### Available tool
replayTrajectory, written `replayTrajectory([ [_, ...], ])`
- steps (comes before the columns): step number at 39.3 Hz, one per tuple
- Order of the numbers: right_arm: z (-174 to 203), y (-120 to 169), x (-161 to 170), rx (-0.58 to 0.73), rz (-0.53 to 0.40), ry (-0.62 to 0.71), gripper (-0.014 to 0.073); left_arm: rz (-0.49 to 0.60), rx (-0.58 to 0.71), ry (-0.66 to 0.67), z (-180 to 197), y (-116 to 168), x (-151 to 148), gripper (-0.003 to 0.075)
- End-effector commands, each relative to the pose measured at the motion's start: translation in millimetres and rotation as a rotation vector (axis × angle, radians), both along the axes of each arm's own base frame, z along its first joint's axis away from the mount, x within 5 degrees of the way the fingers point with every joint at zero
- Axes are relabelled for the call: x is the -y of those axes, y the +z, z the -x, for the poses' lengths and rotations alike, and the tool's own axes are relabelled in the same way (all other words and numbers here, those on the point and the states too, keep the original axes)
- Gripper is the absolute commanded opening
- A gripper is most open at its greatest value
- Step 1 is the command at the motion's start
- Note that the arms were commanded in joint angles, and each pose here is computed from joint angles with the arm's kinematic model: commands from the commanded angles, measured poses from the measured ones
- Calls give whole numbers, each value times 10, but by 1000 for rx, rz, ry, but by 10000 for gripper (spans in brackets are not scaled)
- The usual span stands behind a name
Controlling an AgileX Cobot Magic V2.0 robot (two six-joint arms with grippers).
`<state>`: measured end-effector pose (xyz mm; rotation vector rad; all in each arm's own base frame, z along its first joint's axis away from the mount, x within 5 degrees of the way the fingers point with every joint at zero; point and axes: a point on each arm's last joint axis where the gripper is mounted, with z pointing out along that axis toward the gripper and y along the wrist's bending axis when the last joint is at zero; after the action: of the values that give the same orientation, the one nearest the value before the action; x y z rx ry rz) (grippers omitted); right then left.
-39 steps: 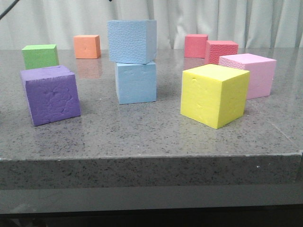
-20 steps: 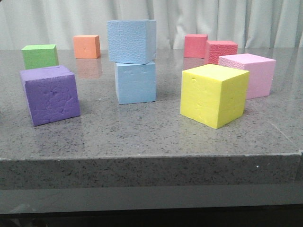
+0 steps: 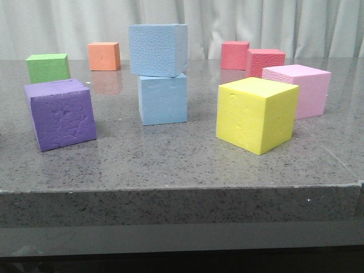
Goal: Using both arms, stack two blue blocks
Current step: 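Open the left gripper and raise it off the stack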
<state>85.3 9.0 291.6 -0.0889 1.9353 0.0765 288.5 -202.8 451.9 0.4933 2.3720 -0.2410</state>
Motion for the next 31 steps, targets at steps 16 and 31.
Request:
replayTrajectory([
  [16,-22,132,-16,86,-1,19,-68,70,146,-90,1202,-211,-732,-20],
  [31,-22,132,-16,86,-1,19,-68,338,557,-102,2435,-359,-1793,-20],
])
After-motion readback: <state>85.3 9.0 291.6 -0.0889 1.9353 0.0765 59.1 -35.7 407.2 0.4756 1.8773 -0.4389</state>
